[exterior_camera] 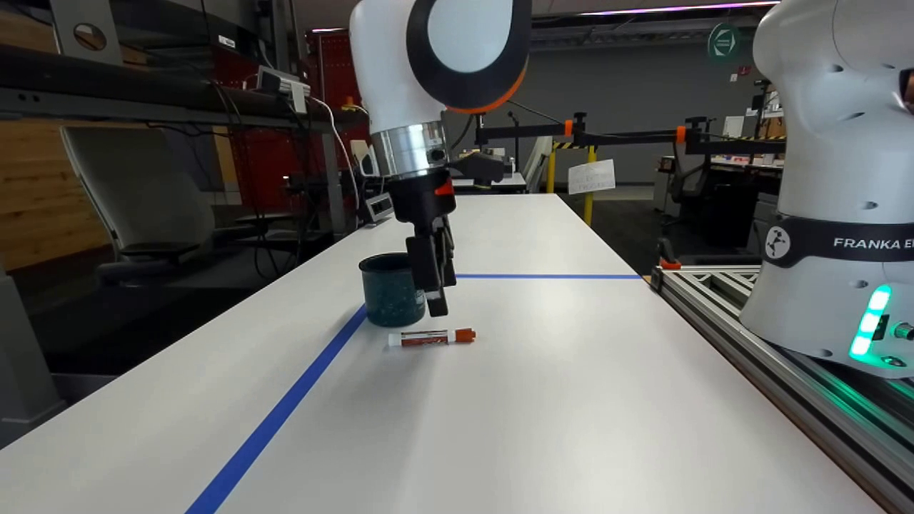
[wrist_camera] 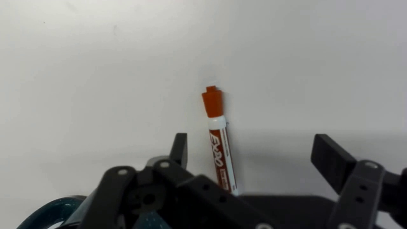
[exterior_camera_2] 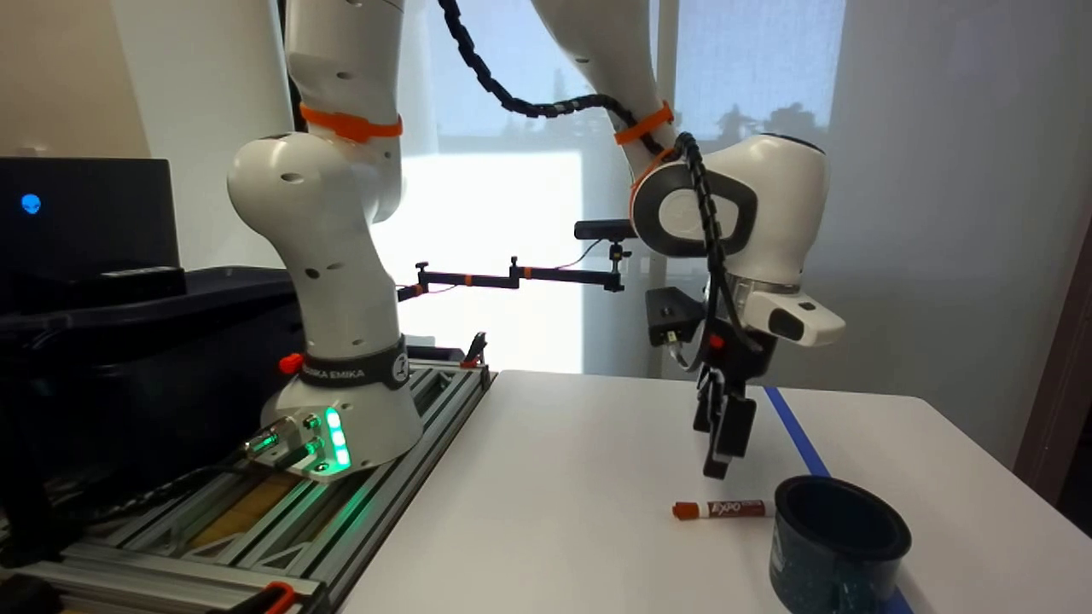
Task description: Remove the marker from the mug
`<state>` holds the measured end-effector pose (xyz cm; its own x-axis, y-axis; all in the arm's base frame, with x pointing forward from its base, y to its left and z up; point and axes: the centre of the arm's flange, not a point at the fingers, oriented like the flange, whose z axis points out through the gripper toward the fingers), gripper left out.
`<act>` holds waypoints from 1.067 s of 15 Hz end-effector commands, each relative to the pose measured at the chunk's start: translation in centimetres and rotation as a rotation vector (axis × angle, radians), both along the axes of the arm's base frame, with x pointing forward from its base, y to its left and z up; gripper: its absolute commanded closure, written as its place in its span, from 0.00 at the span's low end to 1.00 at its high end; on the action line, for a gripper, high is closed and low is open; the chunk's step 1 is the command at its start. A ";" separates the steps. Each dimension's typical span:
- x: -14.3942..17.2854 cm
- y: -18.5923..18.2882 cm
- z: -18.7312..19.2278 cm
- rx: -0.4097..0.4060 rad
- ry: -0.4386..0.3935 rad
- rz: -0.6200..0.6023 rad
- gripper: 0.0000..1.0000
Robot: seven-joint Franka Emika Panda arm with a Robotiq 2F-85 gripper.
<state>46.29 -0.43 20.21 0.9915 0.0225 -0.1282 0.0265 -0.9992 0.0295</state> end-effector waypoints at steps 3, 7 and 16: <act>0.4 1.0 5.3 0.008 0.001 -0.139 0.00; 1.0 0.8 5.0 0.002 -0.017 -0.147 0.00; 1.0 0.7 4.7 0.002 -0.011 -0.150 0.00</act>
